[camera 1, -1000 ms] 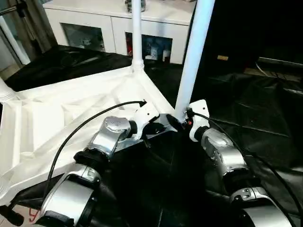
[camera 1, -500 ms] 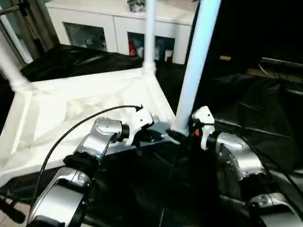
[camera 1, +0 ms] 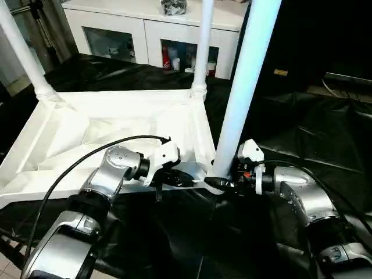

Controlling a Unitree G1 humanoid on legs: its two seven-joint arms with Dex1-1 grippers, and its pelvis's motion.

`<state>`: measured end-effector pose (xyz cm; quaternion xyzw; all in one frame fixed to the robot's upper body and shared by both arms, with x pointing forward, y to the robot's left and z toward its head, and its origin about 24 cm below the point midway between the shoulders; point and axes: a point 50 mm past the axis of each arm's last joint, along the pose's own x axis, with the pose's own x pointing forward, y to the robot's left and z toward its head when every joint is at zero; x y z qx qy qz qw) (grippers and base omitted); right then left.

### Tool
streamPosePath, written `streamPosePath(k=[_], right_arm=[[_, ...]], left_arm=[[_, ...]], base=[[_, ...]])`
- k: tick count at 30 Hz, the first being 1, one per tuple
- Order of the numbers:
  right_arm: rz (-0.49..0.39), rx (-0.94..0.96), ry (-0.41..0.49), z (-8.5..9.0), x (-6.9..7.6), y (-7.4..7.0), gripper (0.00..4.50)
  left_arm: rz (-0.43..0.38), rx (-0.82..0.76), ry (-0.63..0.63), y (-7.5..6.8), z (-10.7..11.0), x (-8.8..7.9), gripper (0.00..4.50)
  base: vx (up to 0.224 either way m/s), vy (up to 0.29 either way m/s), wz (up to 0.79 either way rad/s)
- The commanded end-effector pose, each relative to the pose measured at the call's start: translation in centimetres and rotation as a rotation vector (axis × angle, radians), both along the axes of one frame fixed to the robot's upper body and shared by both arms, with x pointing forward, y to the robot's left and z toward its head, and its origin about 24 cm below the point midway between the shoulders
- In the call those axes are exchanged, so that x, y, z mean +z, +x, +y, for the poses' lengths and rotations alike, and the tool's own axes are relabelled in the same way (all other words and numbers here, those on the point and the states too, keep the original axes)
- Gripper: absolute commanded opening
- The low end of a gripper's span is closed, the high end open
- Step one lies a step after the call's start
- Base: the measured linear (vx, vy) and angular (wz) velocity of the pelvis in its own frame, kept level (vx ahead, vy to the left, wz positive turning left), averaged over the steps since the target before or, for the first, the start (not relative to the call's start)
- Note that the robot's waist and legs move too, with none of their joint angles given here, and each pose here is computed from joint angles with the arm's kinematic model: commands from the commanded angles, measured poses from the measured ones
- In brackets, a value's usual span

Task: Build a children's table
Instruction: Rotate leg to tighten

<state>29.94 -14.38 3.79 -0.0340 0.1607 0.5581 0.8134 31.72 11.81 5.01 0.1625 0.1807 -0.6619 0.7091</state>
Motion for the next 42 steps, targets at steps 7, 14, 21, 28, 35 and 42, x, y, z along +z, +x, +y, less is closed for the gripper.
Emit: streamPosePath(k=[7,14,21,28,35,42], right_arm=[[0.001,-0.198,-0.036,1.3,-1.5,0.9,2.73],[-0.007,-0.538,-0.084,2.4,-2.5,2.9,2.71],[-0.018,-0.635,-0.061,5.4,-2.3,3.6,2.71],[-0.035,-0.551,0.0,5.3,-1.6,3.7,3.77],[-0.087,-0.379,-0.023,2.8,-1.1,3.2,3.77],[-0.088,-0.245,-0.011,1.5,-0.4,2.6,3.77]], left_arm=[[-0.061,0.11,-0.047,1.0,-2.0,0.5,0.0],[-0.127,0.335,-0.059,3.0,-4.4,1.1,0.0],[-0.136,0.365,-0.091,3.1,-7.1,1.4,0.0],[-0.128,0.277,-0.088,2.5,-6.3,1.1,0.0],[-0.098,0.176,-0.08,1.8,-4.6,0.9,0.0],[-0.066,0.076,-0.086,1.0,-3.5,0.8,0.0]], base=[[0.0,0.0,0.0],[0.0,0.0,0.0],[0.0,0.0,0.0],[0.0,0.0,0.0],[0.0,0.0,0.0],[0.0,0.0,0.0]])
